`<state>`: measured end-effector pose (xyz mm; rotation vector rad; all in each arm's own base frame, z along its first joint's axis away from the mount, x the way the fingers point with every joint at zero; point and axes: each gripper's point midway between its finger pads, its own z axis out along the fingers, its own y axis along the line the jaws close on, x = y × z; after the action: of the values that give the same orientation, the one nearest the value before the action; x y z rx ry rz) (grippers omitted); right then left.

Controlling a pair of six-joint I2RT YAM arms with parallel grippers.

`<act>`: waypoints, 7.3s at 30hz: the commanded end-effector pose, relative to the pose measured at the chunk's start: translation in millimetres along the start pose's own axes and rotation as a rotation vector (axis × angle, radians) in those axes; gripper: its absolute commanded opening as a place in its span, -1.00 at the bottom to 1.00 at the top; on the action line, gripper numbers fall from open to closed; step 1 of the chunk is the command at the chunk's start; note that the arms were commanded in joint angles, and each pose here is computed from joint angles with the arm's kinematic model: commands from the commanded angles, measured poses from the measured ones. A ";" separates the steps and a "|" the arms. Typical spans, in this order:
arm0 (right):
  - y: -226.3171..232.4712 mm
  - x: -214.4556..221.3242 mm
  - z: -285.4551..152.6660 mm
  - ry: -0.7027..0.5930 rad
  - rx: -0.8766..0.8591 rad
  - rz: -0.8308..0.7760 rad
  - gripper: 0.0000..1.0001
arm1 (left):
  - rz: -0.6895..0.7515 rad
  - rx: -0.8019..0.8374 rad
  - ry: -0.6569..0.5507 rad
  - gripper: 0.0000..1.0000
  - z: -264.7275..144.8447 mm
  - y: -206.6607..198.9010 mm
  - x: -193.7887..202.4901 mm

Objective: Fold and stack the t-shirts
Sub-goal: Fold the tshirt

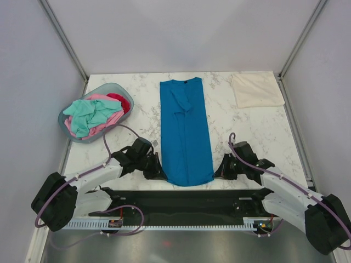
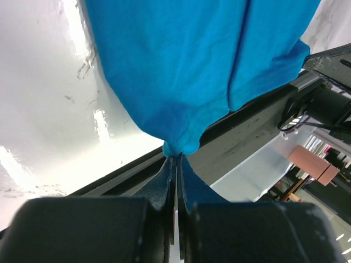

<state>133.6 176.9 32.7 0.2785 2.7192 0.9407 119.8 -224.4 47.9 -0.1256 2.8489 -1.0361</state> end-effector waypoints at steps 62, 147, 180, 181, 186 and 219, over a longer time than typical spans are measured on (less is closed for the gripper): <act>99.2 -369.0 88.1 -0.306 0.005 -0.281 -0.99 | -0.118 -0.082 -0.349 -0.79 15.3 -0.9 -396.3; 62.7 -260.1 77.3 -0.191 0.186 -0.362 -0.90 | 0.072 -0.335 -0.256 -0.32 28.4 -2.5 -274.6; 25.6 -177.4 4.5 -0.170 0.227 -0.087 -0.08 | 0.057 -0.106 -0.156 0.06 -34.2 -16.2 -150.0; 25.7 -172.1 3.4 -0.175 0.213 -0.075 -0.07 | 0.046 -0.098 -0.150 0.06 -31.1 -12.6 -141.6; 18.3 -135.5 1.8 -0.172 0.152 0.004 0.04 | -0.025 -0.051 -0.118 0.06 -9.6 5.0 -108.1; -8.9 -89.8 34.6 -0.226 0.061 0.211 -0.16 | -0.094 -0.141 -0.123 -0.67 21.5 37.8 -101.4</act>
<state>227.4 167.1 22.6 0.6273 2.5731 0.8237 212.1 -197.4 14.3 -0.3235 2.8576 -0.8322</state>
